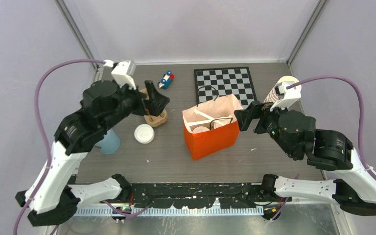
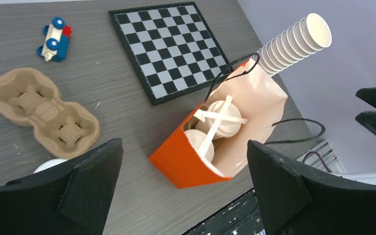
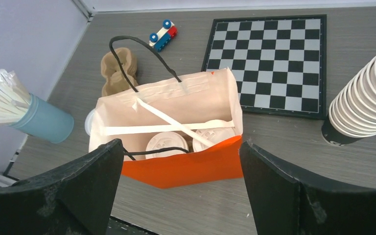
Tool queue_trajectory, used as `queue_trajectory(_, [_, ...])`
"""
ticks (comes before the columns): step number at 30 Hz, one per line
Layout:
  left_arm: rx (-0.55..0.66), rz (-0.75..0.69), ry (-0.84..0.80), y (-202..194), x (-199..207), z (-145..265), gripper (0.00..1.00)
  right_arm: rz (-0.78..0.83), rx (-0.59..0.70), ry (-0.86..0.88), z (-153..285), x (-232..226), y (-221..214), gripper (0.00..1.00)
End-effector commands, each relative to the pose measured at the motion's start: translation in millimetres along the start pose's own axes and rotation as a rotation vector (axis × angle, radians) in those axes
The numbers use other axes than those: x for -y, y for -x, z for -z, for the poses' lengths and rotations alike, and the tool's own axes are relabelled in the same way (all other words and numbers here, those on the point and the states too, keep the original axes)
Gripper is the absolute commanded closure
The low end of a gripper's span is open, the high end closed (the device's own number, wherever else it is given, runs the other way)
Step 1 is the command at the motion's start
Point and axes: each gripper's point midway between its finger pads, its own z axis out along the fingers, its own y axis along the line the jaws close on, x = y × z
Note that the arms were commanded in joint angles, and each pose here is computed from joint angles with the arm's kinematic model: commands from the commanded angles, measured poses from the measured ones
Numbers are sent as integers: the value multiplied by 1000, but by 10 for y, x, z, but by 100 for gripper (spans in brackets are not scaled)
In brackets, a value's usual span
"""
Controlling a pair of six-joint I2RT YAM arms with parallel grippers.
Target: Pack the takeout coffee
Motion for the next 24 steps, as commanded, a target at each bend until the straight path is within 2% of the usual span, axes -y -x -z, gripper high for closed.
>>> queue_trajectory(1, [78,1,64,20,-210,269,0,-137,19,-26,51,-12,159,8])
queue_trajectory(13, [82,24,76,-210,-371,549,0,-254,112,-64,279,348,268,7])
queue_trajectory(24, [85,26,89,-194,-386,530,0,-235,107,-49,270,302,284,8])
